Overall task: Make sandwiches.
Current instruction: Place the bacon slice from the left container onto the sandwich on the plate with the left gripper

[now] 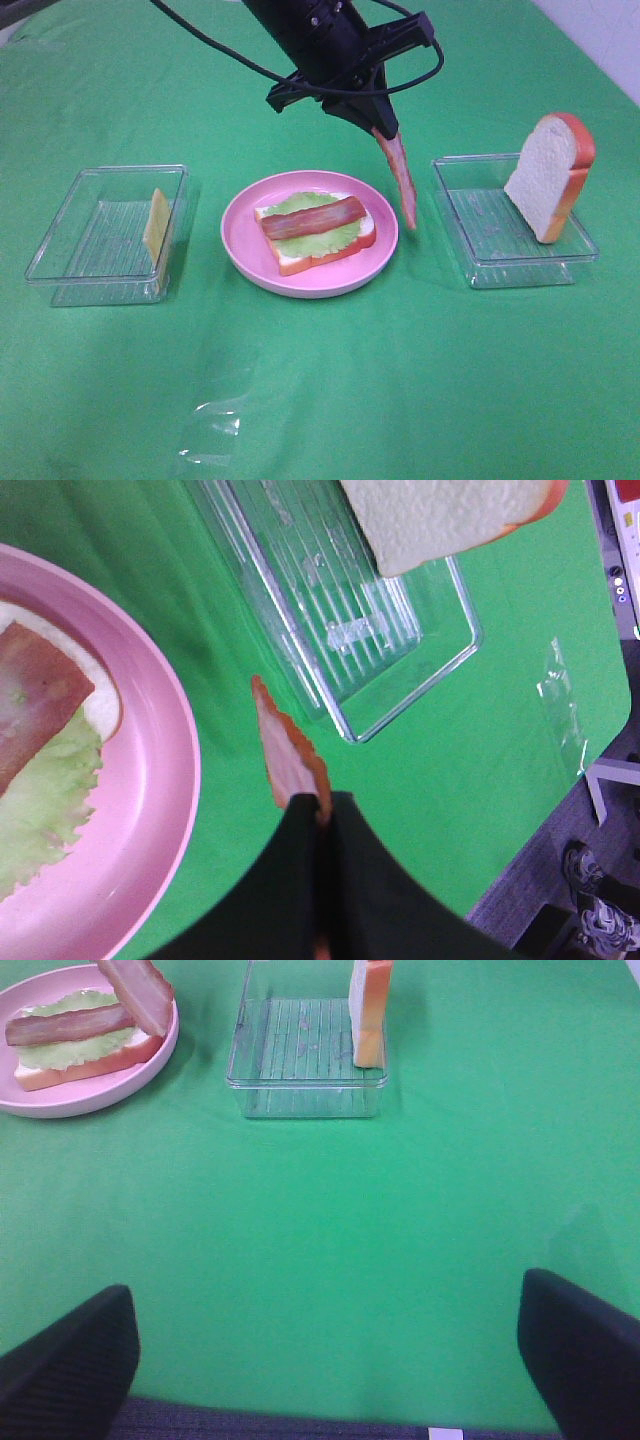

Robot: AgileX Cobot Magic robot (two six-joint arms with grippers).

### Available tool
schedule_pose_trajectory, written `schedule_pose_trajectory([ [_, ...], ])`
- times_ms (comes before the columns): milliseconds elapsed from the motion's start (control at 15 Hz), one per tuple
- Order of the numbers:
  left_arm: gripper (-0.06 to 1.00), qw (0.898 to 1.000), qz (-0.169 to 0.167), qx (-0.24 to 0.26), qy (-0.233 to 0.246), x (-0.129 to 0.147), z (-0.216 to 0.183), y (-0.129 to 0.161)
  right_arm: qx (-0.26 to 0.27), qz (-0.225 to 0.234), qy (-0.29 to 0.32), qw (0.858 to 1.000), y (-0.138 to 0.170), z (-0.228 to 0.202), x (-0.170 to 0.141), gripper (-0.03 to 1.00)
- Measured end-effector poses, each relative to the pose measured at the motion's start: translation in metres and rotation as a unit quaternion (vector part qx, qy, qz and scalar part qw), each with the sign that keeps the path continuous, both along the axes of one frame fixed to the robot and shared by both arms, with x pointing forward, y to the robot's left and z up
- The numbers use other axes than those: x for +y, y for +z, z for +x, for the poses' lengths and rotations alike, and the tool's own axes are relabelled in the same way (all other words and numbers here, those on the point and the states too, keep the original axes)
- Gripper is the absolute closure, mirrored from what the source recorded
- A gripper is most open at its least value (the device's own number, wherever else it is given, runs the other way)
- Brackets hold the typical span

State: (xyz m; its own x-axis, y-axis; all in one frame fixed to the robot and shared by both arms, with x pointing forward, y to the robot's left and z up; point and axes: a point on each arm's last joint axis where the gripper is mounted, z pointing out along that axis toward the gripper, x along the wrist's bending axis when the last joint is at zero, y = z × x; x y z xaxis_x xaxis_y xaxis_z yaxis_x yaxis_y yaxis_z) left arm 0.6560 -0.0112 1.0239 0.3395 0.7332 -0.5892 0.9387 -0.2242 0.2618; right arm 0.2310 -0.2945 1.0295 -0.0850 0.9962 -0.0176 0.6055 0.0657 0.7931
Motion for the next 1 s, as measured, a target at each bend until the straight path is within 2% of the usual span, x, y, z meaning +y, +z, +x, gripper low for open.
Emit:
schedule_pose_trajectory([
  [133,0.94,1.000,0.015,-0.005,-0.001,0.006,0.005,-0.007,0.000,0.000,0.000,1.000,0.000,0.000,0.000,-0.01],
  [200,0.94,0.998,0.054,-0.017,0.009,0.018,0.016,-0.020,0.000,0.000,0.000,1.000,0.000,0.000,0.000,-0.01],
  [333,0.94,0.995,0.094,-0.015,0.033,0.033,0.028,-0.038,0.000,0.000,0.000,1.000,0.000,0.000,0.000,-0.01],
  [467,0.94,0.992,0.120,-0.006,0.047,0.042,0.036,-0.056,0.000,0.000,0.000,1.000,0.000,0.000,0.000,-0.01],
  [800,0.94,0.986,0.156,-0.022,0.048,0.048,0.040,-0.062,0.000,0.000,0.000,1.000,0.000,0.000,0.000,-0.01],
  [1000,0.94,0.986,0.160,-0.024,0.049,0.049,0.041,-0.063,0.000,0.000,0.000,1.000,0.000,0.000,0.000,-0.01],
])
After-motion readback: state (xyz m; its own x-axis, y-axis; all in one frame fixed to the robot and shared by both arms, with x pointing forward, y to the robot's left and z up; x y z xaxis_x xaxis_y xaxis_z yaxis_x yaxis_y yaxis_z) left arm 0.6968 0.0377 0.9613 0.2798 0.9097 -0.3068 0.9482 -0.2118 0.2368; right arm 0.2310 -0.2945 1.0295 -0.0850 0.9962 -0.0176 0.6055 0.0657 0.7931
